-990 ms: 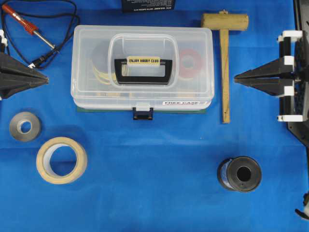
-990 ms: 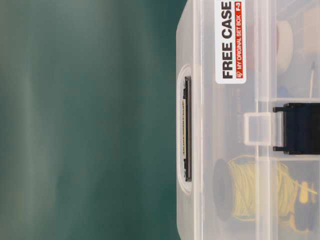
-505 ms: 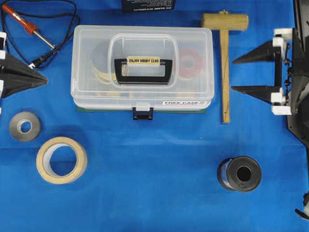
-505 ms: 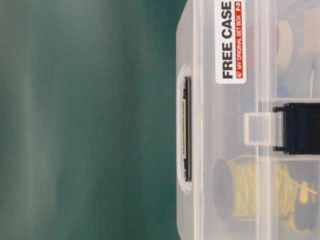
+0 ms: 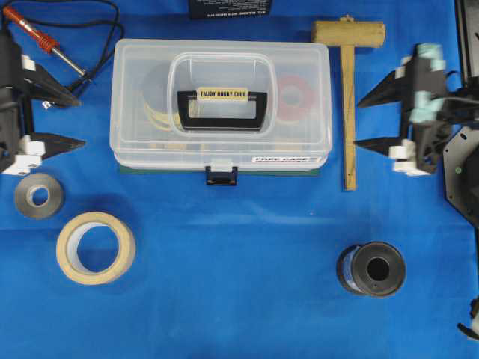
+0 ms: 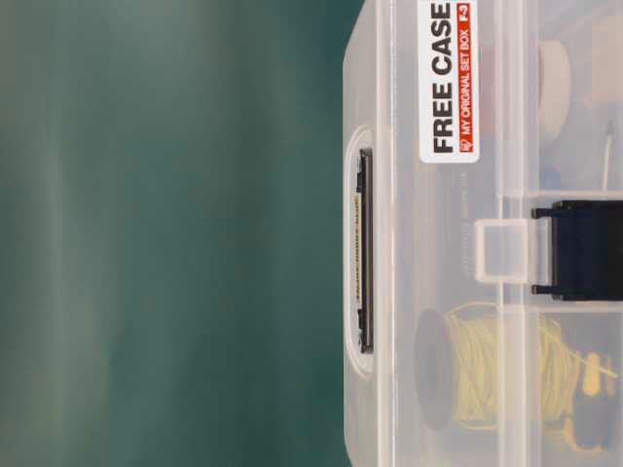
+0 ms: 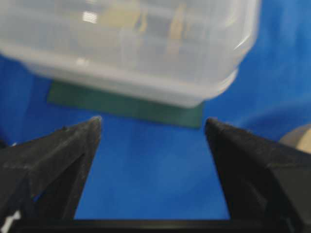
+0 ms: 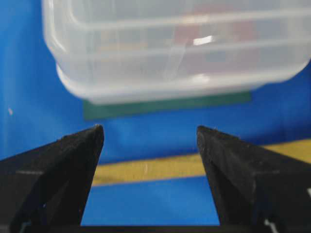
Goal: Open the tool box with both arms.
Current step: 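Close both grippers on the front edge of the box lid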
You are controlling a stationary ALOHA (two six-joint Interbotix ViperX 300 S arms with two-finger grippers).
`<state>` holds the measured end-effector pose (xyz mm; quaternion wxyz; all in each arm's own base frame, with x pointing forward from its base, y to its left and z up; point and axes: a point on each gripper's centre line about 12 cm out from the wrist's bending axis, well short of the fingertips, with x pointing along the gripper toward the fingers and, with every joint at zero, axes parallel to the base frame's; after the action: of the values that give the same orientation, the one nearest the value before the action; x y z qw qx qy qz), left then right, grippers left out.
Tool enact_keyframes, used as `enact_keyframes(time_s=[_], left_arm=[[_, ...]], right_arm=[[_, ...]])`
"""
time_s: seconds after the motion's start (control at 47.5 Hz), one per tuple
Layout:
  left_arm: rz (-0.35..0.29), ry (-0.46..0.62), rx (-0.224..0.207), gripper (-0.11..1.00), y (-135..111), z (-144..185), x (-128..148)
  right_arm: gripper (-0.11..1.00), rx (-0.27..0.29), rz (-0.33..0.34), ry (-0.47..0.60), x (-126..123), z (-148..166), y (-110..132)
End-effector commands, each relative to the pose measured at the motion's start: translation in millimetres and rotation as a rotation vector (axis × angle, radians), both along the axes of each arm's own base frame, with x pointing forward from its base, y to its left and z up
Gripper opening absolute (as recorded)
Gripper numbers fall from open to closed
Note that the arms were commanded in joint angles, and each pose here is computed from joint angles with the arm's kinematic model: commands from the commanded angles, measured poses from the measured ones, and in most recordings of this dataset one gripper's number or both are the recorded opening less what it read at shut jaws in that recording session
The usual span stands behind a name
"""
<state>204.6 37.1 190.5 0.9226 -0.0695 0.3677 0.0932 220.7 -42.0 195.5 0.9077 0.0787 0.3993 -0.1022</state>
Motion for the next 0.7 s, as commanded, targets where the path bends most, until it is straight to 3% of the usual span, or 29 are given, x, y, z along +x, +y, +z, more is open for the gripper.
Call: enact_keyframes(time_s=[0.0,0.484,0.674], left_arm=[[0.010,0.017,-0.001,0.84,4,-6,7],[0.019,-0.052,0.023,0.84,13,-14,39],[-0.016,-0.068,0.069,0.84,15,-11,47]], right_arm=[[0.77,-0.001,-0.006,0.005,10,2,-4],[0.77,-0.018,-0.007,-0.025,30,-3,-10],[0.77,-0.026,-0.007,-0.064,36,0,-11]])
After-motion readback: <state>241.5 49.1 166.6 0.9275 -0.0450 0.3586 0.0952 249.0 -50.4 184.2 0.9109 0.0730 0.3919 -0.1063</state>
